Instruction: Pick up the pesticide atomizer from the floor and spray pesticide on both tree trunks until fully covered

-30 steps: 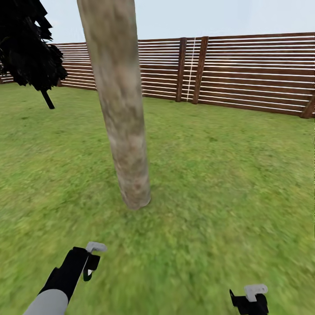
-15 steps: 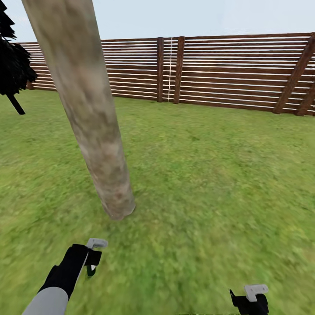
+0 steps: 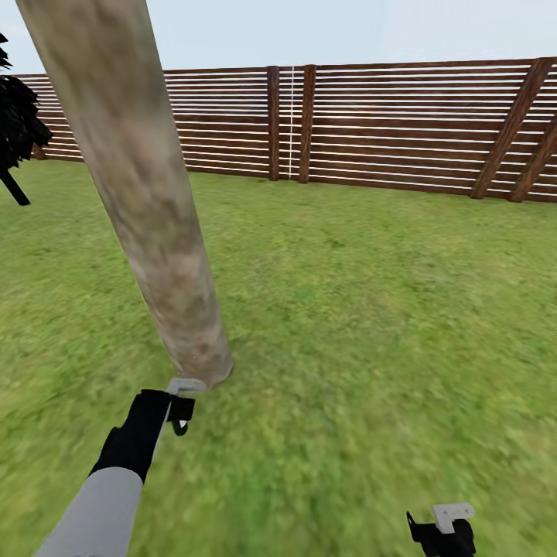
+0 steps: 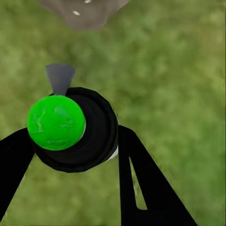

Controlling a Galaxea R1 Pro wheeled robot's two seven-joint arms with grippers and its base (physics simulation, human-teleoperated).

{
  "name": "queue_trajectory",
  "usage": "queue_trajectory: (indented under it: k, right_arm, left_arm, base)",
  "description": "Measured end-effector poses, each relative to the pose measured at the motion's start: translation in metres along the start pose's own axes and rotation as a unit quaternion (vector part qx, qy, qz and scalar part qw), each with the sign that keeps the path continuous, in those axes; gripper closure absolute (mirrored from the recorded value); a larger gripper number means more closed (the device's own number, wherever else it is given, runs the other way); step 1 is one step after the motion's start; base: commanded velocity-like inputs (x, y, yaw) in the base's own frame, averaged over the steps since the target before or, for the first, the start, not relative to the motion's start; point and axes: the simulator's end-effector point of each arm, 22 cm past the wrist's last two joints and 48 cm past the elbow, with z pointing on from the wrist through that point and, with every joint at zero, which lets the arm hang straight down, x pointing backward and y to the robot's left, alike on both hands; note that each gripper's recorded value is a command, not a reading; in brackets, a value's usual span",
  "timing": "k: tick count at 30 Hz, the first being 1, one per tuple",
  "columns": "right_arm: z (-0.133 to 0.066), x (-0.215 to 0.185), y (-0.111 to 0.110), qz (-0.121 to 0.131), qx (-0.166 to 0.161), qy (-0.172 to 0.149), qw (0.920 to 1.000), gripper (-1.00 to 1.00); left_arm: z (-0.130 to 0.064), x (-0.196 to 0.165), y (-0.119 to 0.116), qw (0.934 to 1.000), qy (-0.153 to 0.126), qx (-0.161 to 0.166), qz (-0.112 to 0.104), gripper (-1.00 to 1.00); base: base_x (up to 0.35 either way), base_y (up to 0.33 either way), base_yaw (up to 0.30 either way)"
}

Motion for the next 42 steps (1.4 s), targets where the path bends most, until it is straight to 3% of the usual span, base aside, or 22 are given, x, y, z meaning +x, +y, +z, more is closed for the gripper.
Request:
queue_trajectory:
  k: [1,3,4,9,11,13,19,27,32,36,40,42]
  right_arm:
    - [0.0,0.0,0.0,0.0,0.0,0.0,1.0,-1.0]
    - [0.0,-0.001,-0.001,0.0,0.0,-0.001,1.0,-1.0]
    - [0.0,-0.001,-0.001,0.0,0.001,-0.001,1.0,-1.0]
    - [0.0,-0.001,-0.001,0.0,0.001,-0.001,1.0,-1.0]
    - [0.0,-0.001,0.0,0.0,0.0,-0.001,1.0,-1.0]
    - [0.0,-0.001,0.0,0.0,0.0,-0.001,1.0,-1.0]
    - [0.0,0.0,0.001,0.0,-0.001,0.0,1.0,-1.0]
    - [0.0,-0.001,0.001,0.0,0.0,-0.001,1.0,-1.0]
    - [0.0,-0.001,0.001,0.0,0.0,-0.001,1.0,-1.0]
    - [0.0,-0.001,0.0,0.0,0.0,-0.001,1.0,-1.0]
    - [0.0,0.0,-0.004,-0.002,0.002,-0.001,1.0,-1.0]
    - [0.0,0.0,-0.004,-0.002,0.002,0.0,1.0,-1.0]
  left_arm:
    - [-0.001,-0.001,0.008,1.0,-0.001,-0.007,0.001,1.0]
    - [-0.005,0.0,0.064,0.999,-0.003,-0.045,0.003,1.0]
    - [-0.006,0.001,0.07,0.9991,-0.003,-0.043,0.001,1.0]
    - [-0.006,-0.007,0.046,1.0,-0.009,0.001,-0.001,1.0]
    - [-0.011,-0.035,0.018,0.9993,-0.029,0.022,-0.004,1.0]
    - [-0.017,-0.054,0.009,0.999,-0.034,0.027,-0.005,1.0]
    - [-0.02,-0.059,0.025,0.9994,-0.031,0.015,-0.007,1.0]
    - [-0.02,-0.06,0.018,0.9993,-0.032,0.019,-0.005,1.0]
    - [-0.034,-0.085,0.02,0.9981,-0.06,0.015,-0.008,1.0]
    - [-0.036,-0.088,0.03,0.9981,-0.06,0.008,-0.009,1.0]
    - [-0.048,-0.118,0.001,0.9963,-0.077,0.036,-0.012,1.0]
    - [-0.06,-0.128,0.03,0.9973,-0.071,0.008,-0.012,1.0]
  base:
    - [0.0,0.0,0.0]
    - [0.0,0.0,0.0]
    - [0.0,0.0,0.0]
    - [0.0,0.0,0.0]
    - [0.0,0.0,0.0]
    - [0.0,0.0,0.014]
    - [0.075,0.0,0.185]
    - [0.219,-0.076,0.015]
    - [0.005,-0.007,0.23]
    - [0.0,0.0,0.107]
    - [0.0,0.0,0.0]
    - [0.0,0.0,0.0]
